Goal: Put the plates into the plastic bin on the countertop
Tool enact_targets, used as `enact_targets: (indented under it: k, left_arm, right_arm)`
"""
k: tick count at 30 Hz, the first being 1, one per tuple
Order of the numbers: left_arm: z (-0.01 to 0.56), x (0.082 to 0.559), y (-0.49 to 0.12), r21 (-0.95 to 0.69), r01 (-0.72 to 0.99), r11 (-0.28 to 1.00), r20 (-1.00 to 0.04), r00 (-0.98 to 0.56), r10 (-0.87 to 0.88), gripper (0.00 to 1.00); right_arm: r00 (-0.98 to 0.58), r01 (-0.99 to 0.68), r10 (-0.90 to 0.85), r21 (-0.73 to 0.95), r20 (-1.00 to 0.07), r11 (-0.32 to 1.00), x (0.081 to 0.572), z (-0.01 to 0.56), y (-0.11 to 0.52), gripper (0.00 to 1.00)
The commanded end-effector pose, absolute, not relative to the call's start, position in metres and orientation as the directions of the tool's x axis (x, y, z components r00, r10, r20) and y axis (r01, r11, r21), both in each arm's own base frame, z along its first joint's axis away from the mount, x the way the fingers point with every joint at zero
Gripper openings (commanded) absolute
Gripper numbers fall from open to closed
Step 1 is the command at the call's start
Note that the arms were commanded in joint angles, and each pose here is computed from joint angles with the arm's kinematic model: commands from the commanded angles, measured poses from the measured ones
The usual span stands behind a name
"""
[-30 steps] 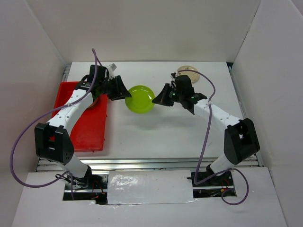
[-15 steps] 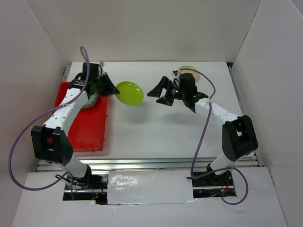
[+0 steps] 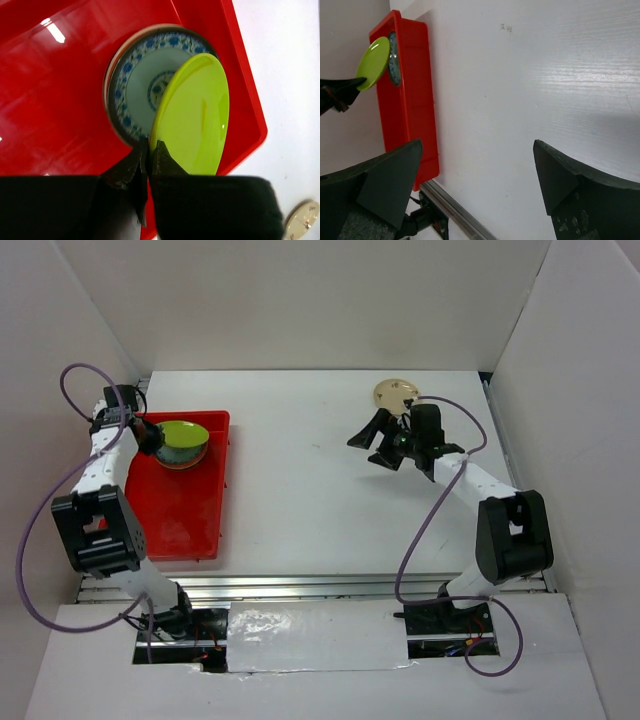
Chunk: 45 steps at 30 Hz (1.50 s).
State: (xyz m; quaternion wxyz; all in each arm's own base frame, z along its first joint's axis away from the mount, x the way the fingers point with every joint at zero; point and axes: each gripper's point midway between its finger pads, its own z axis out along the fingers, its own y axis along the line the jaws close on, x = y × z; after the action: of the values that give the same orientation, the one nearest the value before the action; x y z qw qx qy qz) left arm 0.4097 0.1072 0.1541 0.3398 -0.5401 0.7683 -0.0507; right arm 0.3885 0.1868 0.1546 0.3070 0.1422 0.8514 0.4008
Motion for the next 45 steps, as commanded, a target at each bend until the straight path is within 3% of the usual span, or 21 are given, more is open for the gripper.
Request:
enact_targets:
  k: [1,3,4,5,10,12,15,19,25,32,37,40,41,43,44,45]
  left_arm:
    - [0.157,0.437,0.124,-0.477,-0.786,0.393,-0.458,-0.159,-0.875,0.04]
    - [0.151,0.434,0.127,-0.458,-0.804,0.380,-0.435,-0.171,-0.884,0.47]
    - [0.148,0.431,0.127,-0.444,-0.816,0.370,-0.424,-0.172,-0.889,0.82]
    - [0.147,0.427,0.129,-0.429,-0.831,0.354,-0.424,-0.161,-0.891,0.99]
    - [0.171,0.394,0.123,-0.396,-0.845,0.361,-0.457,-0.159,-0.875,0.99]
    - [0.183,0.381,0.123,-0.359,-0.850,0.385,-0.490,-0.180,-0.853,0.99]
    - [0.204,0.363,0.105,-0.382,-0.781,0.495,-0.542,-0.245,-0.804,0.99]
    - [0.205,0.359,0.080,-0.404,-0.685,0.606,-0.521,-0.372,-0.768,0.99]
    - [0.223,0.341,0.047,-0.397,-0.510,0.763,-0.582,-0.503,-0.639,0.99]
    - [0.215,0.329,0.024,-0.436,-0.402,0.805,-0.572,-0.567,-0.593,0.99]
    - [0.215,0.331,0.021,-0.443,-0.382,0.811,-0.578,-0.571,-0.584,0.99]
    - [0.221,0.332,0.019,-0.454,-0.364,0.813,-0.586,-0.566,-0.580,0.99]
    - [0.222,0.333,0.019,-0.453,-0.363,0.814,-0.590,-0.563,-0.579,0.99]
    - [0.222,0.334,0.019,-0.451,-0.361,0.816,-0.590,-0.566,-0.576,0.99]
    - [0.222,0.335,0.019,-0.454,-0.359,0.815,-0.587,-0.568,-0.577,0.99]
    - [0.220,0.335,0.017,-0.458,-0.353,0.816,-0.582,-0.575,-0.575,0.99]
  right_arm:
    - [-0.764,-0.092,0.452,0.771,-0.460,0.630,0.388,0.176,0.185,1.00]
    - [-0.772,-0.109,0.435,0.771,-0.463,0.627,0.388,0.178,0.185,1.00]
    - [-0.776,-0.119,0.429,0.774,-0.463,0.622,0.388,0.181,0.188,1.00]
    - [-0.773,-0.119,0.431,0.774,-0.465,0.622,0.389,0.182,0.188,1.00]
    - [-0.740,-0.020,0.494,0.749,-0.457,0.662,0.413,0.181,0.168,1.00]
    - [-0.648,0.139,0.594,0.692,-0.477,0.708,0.444,0.169,0.128,1.00]
    - [-0.476,0.450,0.747,0.600,-0.465,0.661,0.477,0.126,0.055,1.00]
    - [-0.396,0.602,0.830,0.571,-0.394,0.558,0.514,0.086,0.009,1.00]
    - [-0.405,0.644,0.857,0.566,-0.319,0.514,0.566,0.054,-0.014,1.00]
    - [-0.420,0.642,0.882,0.617,-0.213,0.454,0.605,0.037,-0.019,0.93]
    - [-0.450,0.639,0.884,0.646,-0.128,0.418,0.633,0.023,-0.010,0.78]
    - [-0.437,0.626,0.890,0.666,-0.131,0.406,0.638,0.026,-0.010,0.59]
    - [-0.433,0.628,0.892,0.667,-0.131,0.402,0.636,0.026,-0.011,0.45]
    - [-0.432,0.625,0.893,0.672,-0.128,0.398,0.637,0.026,-0.010,0.30]
    - [-0.437,0.618,0.891,0.677,-0.127,0.399,0.638,0.027,-0.010,0.11]
    - [-0.443,0.618,0.888,0.676,-0.123,0.402,0.637,0.027,-0.008,0.03]
